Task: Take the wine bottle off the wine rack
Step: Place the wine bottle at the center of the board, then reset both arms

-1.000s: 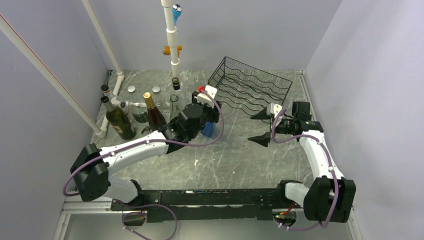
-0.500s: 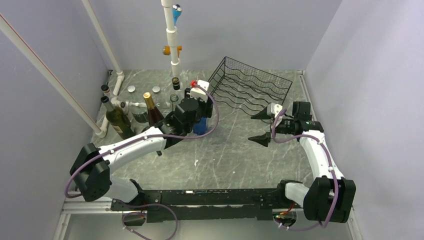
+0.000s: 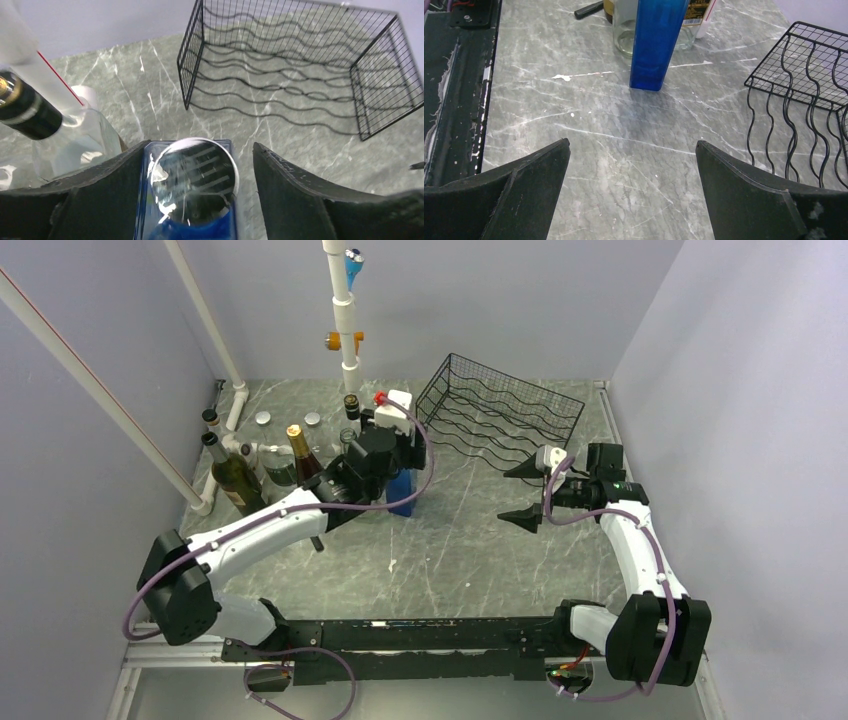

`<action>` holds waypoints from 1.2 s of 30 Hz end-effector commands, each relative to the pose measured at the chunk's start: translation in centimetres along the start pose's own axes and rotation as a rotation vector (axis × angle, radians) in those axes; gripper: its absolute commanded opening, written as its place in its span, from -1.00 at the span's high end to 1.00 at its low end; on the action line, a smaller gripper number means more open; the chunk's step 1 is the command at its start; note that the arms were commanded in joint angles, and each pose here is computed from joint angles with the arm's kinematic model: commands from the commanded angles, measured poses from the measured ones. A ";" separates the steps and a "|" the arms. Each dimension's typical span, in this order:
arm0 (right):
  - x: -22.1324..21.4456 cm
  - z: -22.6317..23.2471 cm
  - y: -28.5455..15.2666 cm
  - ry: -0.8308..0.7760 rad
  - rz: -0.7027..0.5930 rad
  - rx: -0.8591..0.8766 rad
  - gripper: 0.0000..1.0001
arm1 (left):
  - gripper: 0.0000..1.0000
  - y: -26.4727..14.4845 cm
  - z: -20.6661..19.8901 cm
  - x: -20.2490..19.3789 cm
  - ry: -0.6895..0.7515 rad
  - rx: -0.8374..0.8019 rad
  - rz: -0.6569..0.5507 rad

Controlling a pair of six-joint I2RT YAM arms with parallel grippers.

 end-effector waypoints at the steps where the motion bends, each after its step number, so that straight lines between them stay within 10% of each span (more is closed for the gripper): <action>1: 1.0 -0.2 -0.2 -0.048 -0.031 0.000 -0.99 | -0.60 -2.1 0.8 6.5 -0.112 0.006 -0.171; 18: 3.1 -2.0 -3.8 0.038 0.022 -0.196 -1.00 | -0.99 -8.4 3.9 11.5 0.001 -0.064 -0.166; 36: 10.6 -3.9 -11.5 0.354 0.052 -1.049 -1.00 | -0.99 -13.6 10.8 14.3 0.017 -0.129 -0.163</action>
Point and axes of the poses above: each gripper's point midway between its finger pads, its own y axis out along the fingers, its own z axis along the line the jaws close on, x = y × z, the point moved 7 cm from there along -y, back along the fingers, and after that the axes turned 5 degrees about y, right-handed, at the moved point
